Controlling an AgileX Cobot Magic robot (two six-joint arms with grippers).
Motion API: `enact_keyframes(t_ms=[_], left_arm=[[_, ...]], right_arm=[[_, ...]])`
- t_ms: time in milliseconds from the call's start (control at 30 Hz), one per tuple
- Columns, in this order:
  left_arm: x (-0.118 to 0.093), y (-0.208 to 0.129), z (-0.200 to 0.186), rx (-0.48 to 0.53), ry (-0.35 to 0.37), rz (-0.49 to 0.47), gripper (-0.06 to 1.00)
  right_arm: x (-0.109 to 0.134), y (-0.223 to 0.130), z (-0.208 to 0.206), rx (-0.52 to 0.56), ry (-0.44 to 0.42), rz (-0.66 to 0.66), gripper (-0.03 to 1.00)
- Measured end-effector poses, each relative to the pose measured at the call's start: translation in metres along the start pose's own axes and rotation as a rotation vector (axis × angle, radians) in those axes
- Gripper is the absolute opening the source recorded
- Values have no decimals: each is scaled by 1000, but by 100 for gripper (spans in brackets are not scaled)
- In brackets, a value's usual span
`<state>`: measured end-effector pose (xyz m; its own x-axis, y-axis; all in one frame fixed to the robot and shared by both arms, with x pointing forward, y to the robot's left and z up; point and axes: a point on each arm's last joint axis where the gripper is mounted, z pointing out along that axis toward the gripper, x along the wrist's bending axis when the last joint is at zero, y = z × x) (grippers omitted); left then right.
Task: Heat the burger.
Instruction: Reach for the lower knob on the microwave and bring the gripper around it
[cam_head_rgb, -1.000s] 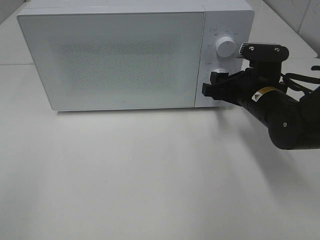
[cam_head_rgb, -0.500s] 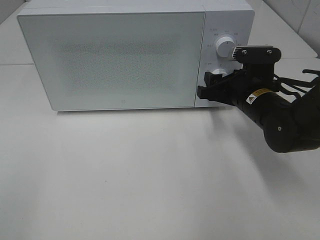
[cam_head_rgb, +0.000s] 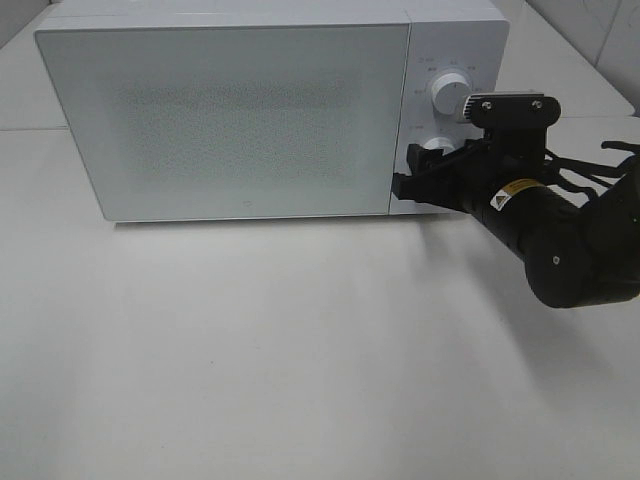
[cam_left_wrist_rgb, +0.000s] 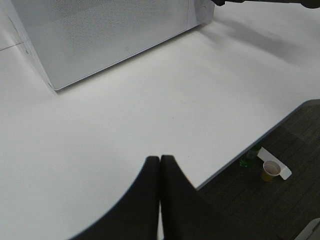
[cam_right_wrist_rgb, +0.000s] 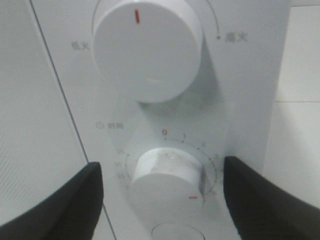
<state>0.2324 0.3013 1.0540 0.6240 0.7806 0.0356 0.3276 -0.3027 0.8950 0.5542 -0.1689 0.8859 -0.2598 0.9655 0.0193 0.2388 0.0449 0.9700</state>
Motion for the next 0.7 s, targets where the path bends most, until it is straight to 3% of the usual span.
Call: enact_keyframes(t_ms=[367,700], left_arm=[[0,0,0,0,0,0,0],[0,0,0,0,0,0,0]], right_arm=[[0,-3,2,-12,-2,-3,62],[0,-2,2,-23,-4,-1,44]])
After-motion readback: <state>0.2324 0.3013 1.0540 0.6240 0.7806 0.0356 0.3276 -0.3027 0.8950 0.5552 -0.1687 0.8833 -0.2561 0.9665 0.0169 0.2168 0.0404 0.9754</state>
